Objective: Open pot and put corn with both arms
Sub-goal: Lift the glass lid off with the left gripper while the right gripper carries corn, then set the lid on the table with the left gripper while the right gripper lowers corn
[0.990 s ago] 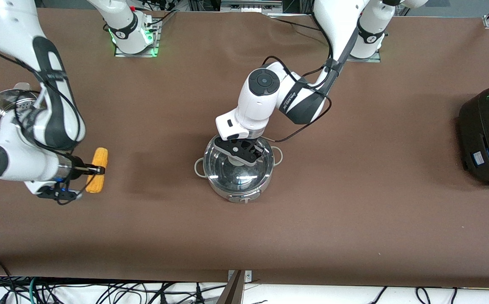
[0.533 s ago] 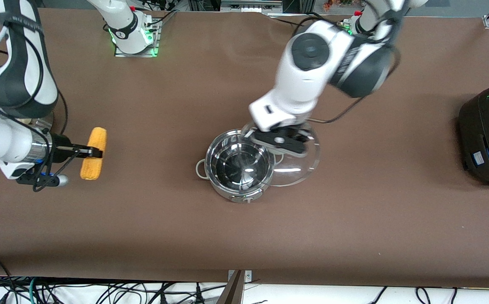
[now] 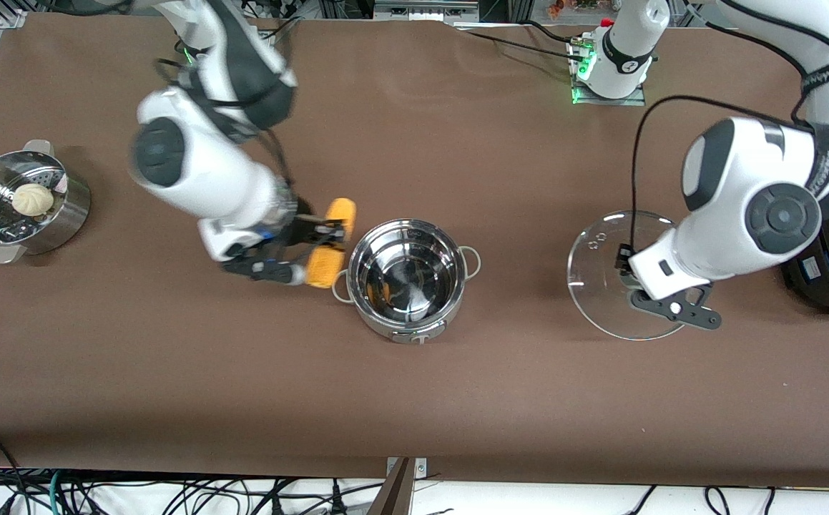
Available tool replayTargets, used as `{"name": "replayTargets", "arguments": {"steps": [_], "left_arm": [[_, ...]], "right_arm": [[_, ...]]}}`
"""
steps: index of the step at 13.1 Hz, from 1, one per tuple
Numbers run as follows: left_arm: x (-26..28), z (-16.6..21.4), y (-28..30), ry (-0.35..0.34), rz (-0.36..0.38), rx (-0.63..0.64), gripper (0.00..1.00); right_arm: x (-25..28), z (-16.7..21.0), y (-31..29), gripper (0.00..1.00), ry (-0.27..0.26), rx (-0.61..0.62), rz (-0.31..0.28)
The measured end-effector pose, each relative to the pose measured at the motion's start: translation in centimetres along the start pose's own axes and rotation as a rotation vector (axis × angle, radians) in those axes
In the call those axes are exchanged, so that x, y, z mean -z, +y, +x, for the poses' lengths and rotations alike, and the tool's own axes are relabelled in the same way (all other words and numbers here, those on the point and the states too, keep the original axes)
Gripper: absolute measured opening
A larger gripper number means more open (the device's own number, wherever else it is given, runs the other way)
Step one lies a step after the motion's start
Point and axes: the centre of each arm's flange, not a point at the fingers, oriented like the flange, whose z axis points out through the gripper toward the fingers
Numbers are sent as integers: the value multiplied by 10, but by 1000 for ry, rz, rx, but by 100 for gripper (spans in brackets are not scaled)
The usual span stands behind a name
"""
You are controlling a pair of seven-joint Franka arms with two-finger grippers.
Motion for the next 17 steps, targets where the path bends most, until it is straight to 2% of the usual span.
{"name": "replayTargets", "arguments": {"steps": [2, 4, 6, 8, 10, 11, 13, 15, 17], "left_arm": [[-53, -5, -12, 20, 16, 6, 50], [-112, -17, -16, 57, 34, 7, 50], [-158, -34, -24, 86, 38, 20, 50], [-174, -45, -27, 87, 37, 27, 54], [-149, -47, -23, 112, 32, 23, 72], [-127, -49, -20, 115, 26, 19, 83], [-68, -57, -12, 110, 9, 23, 100], [0, -67, -10, 112, -3, 57, 100], [66, -77, -12, 123, -9, 87, 100]], "right_arm": [[-41, -15, -20, 32, 24, 29, -43], [-73, -10, -20, 32, 38, 48, -73], [-104, -2, -18, 32, 50, 47, -61], [-136, -2, -21, 32, 60, 57, -45], [-160, -10, -29, 33, 61, 74, -37], [-167, -14, -32, 37, 59, 81, -36], [-168, -20, -38, 56, 74, 108, -46], [-152, -12, -38, 76, 107, 122, -59], [-99, 18, -17, 97, 123, 140, -97]]}}
